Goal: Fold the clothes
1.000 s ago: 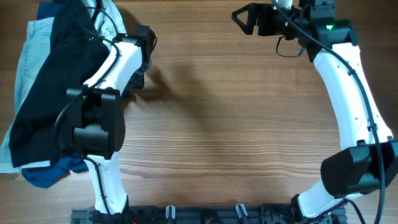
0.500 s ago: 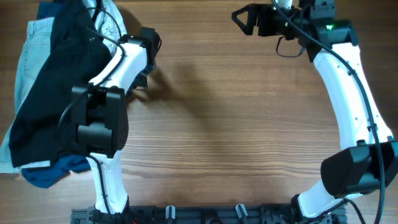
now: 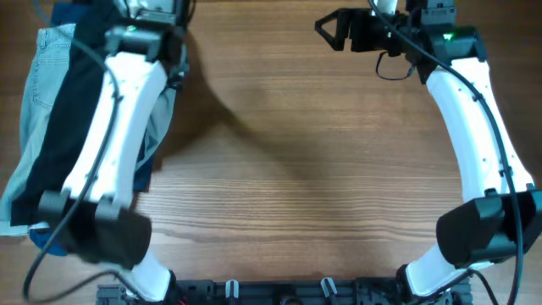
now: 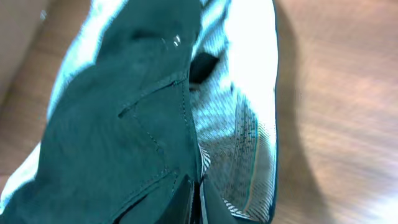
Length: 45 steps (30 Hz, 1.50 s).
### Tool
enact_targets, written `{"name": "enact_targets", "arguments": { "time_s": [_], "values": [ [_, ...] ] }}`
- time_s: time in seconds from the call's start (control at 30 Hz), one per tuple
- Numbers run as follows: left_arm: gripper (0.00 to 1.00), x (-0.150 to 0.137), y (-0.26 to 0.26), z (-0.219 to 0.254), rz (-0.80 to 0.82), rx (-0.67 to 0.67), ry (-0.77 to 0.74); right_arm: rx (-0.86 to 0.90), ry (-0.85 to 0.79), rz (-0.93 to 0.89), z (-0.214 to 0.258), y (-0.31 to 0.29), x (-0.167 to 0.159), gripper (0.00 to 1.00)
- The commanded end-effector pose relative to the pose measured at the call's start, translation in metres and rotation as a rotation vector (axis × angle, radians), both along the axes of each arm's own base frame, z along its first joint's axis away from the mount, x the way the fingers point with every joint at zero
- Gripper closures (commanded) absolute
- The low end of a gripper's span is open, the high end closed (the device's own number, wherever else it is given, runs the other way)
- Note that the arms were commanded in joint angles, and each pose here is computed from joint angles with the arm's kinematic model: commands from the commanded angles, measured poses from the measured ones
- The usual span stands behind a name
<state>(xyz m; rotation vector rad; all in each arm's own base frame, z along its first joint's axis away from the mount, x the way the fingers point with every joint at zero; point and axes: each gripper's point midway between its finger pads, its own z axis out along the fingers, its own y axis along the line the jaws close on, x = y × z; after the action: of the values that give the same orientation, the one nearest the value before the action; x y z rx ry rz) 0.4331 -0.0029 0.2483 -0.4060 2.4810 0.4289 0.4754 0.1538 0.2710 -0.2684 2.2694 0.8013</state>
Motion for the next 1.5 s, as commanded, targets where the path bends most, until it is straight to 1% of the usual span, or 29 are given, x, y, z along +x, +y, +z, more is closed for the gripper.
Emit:
{"name": "enact_targets", "arguments": {
  "time_s": [0.0,0.1,0.2,0.23,0.3,0.43,0.57,0.67,0.77,0.83,0.93,1.0,1.1,1.23,1.47],
  "values": [
    [0.96,-0.009,-0.003,0.034,-0.004,-0.049,-0.095,0.078,0.091,0.106,-0.031,0.02,-0.006,0.06],
    [0.96,-0.013,-0.004,0.051,-0.009,-0.067,-0.144,0.117,0.133,0.168,-0.048,0.038,-0.009,0.08],
    [0.96,-0.009,-0.015,0.068,-0.046,-0.135,-0.216,0.138,0.164,0.195,-0.057,0.052,-0.011,0.09],
    [0.96,-0.003,-0.025,0.085,-0.082,-0.191,-0.273,0.139,0.16,0.2,-0.056,0.055,-0.011,0.09],
    [0.96,0.003,-0.038,0.107,-0.13,-0.257,-0.338,0.143,0.15,0.203,-0.054,0.055,-0.01,0.09],
    [0.96,0.009,-0.064,0.173,-0.242,-0.395,-0.515,0.152,0.147,0.202,-0.053,0.052,-0.009,0.11],
    [0.96,-0.002,-0.081,0.233,-0.321,-0.516,-0.657,0.192,0.142,0.213,-0.047,0.045,-0.007,0.11],
    [0.96,-0.014,-0.096,0.262,-0.397,-0.604,-0.708,0.225,0.132,0.214,-0.038,0.034,-0.006,0.11],
    [0.96,-0.026,-0.114,0.284,-0.48,-0.711,-0.735,0.263,0.1,0.203,-0.021,0.014,-0.004,0.11],
    [0.96,-0.038,-0.141,0.3,-0.598,-0.834,-0.738,0.277,0.069,0.187,-0.006,-0.003,-0.005,0.11],
    [0.96,-0.052,-0.167,0.325,-0.725,-0.975,-0.759,0.29,0.046,0.18,0.009,-0.014,-0.011,0.11],
    [0.96,-0.061,-0.179,0.338,-0.788,-1.032,-0.776,0.294,0.031,0.206,0.015,-0.013,-0.016,0.11],
    [0.96,-0.072,-0.193,0.343,-0.849,-1.073,-0.757,0.308,0.039,0.219,0.016,-0.011,-0.019,0.11],
    [0.96,-0.087,-0.208,0.343,-0.928,-1.113,-0.712,0.322,0.021,0.208,0.019,-0.01,-0.012,0.11],
    [0.96,-0.116,-0.211,0.35,-0.986,-1.128,-0.691,0.32,0.033,0.098,0.017,-0.018,0.008,0.11]
  ]
}}
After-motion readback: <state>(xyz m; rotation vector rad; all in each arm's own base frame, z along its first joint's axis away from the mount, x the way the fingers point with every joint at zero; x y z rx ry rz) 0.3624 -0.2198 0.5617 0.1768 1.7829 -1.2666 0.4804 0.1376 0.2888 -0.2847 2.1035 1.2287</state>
